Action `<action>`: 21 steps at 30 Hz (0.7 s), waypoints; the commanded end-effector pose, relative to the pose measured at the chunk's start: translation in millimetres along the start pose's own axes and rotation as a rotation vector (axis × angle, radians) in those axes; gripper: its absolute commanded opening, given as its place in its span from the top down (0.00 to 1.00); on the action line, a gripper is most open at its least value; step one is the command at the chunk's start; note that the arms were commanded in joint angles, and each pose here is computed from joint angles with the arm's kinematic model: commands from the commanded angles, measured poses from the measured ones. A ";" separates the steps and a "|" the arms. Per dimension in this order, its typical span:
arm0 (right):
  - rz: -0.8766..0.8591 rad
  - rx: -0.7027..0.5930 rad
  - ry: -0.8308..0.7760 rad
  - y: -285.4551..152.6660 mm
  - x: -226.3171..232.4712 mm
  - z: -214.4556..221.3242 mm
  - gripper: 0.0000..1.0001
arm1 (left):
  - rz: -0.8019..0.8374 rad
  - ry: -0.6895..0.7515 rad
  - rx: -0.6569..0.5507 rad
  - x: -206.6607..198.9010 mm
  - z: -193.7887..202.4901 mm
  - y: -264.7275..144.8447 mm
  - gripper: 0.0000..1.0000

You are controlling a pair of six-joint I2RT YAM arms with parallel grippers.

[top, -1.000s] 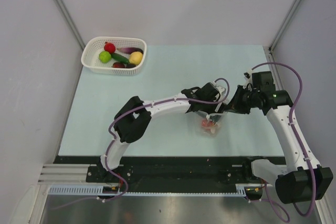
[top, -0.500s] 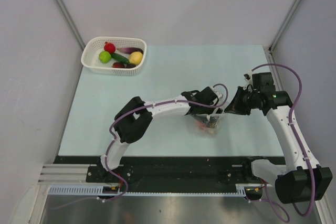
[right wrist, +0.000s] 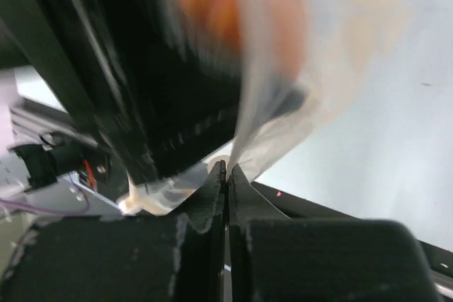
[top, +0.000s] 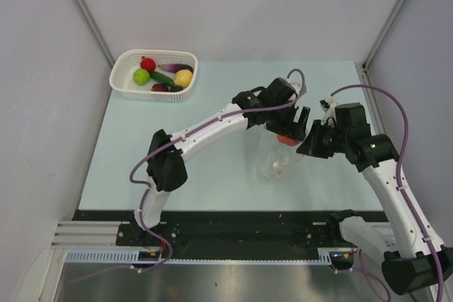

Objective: Open the zip-top bag and remove the fake food

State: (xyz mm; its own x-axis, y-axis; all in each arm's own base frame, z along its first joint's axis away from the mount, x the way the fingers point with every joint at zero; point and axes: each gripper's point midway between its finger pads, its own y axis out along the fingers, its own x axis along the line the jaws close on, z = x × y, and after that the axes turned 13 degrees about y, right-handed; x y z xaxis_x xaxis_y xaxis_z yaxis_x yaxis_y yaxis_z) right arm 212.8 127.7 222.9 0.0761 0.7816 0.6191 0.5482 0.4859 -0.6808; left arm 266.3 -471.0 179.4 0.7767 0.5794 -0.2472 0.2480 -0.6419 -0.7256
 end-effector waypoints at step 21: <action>0.193 -0.200 0.155 -4.0 -43.3 -55.5 1.00 | 0.848 0.169 -0.458 -114.4 -37.4 -201.3 1.00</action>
State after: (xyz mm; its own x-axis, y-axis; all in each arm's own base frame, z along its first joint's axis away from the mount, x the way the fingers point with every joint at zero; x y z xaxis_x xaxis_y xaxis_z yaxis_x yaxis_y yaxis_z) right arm 240.0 66.2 205.3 0.3309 0.7958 0.5071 0.6265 0.2166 -0.7487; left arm 177.5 -451.2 302.3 0.7322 0.0100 -0.6810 -0.1753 -0.9634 -0.2027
